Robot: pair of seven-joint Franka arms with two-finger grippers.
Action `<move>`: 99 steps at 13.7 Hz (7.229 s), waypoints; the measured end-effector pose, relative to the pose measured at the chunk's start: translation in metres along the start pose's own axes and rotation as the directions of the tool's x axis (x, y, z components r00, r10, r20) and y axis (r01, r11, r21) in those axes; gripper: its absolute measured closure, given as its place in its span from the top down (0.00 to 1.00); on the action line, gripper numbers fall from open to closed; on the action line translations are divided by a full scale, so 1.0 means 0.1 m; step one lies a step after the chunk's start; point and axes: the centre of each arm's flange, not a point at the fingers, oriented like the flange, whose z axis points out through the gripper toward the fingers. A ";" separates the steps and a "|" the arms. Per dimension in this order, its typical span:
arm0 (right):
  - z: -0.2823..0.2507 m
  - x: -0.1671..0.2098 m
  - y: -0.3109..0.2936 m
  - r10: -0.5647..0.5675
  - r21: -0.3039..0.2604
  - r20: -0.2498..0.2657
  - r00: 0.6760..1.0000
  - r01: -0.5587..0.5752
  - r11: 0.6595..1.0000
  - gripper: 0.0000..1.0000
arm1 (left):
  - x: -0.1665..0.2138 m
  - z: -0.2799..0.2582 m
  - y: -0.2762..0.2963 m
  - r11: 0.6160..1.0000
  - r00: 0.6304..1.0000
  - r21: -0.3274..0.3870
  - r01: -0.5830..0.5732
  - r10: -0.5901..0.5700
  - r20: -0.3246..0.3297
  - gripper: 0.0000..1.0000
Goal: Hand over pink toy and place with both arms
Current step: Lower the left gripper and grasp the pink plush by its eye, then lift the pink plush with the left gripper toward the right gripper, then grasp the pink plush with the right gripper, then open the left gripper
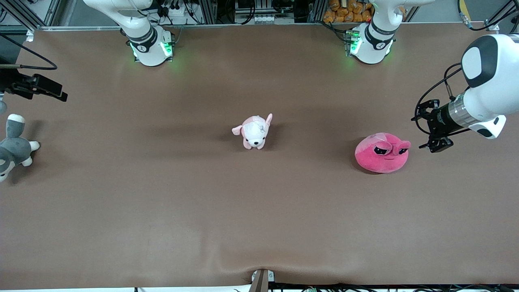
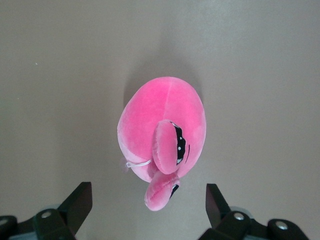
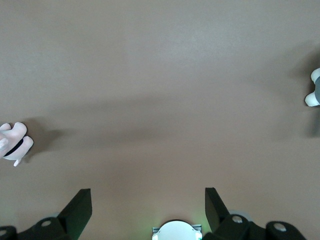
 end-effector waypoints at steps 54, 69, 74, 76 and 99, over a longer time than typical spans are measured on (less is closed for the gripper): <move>0.54 0.53 -0.69 0.029 0.157 0.036 0.999 -0.034 0.987 1.00 | -3.79 -1.69 -1.26 0.996 0.953 0.000 0.089 -0.085 0.290 0.10; 0.41 0.10 -2.23 0.830 0.105 0.272 0.488 -0.872 0.478 1.00 | -4.80 -1.37 -1.59 0.965 0.849 0.119 0.235 -0.263 0.459 0.10; 0.23 -0.07 -2.47 0.868 0.094 0.318 0.381 -0.924 0.371 1.00 | -4.92 -1.32 -1.70 0.967 0.844 0.126 0.223 -0.256 0.471 0.10; 0.20 -0.23 -2.75 0.875 0.083 0.319 0.365 -0.930 0.357 1.00 | -4.98 -1.29 -1.72 0.968 0.839 0.125 0.219 -0.253 0.482 0.10; 0.37 -0.49 -3.09 0.901 0.064 0.275 0.336 -0.941 0.332 0.25 | -5.00 -1.25 -1.68 0.966 0.832 0.125 0.227 -0.259 0.491 0.10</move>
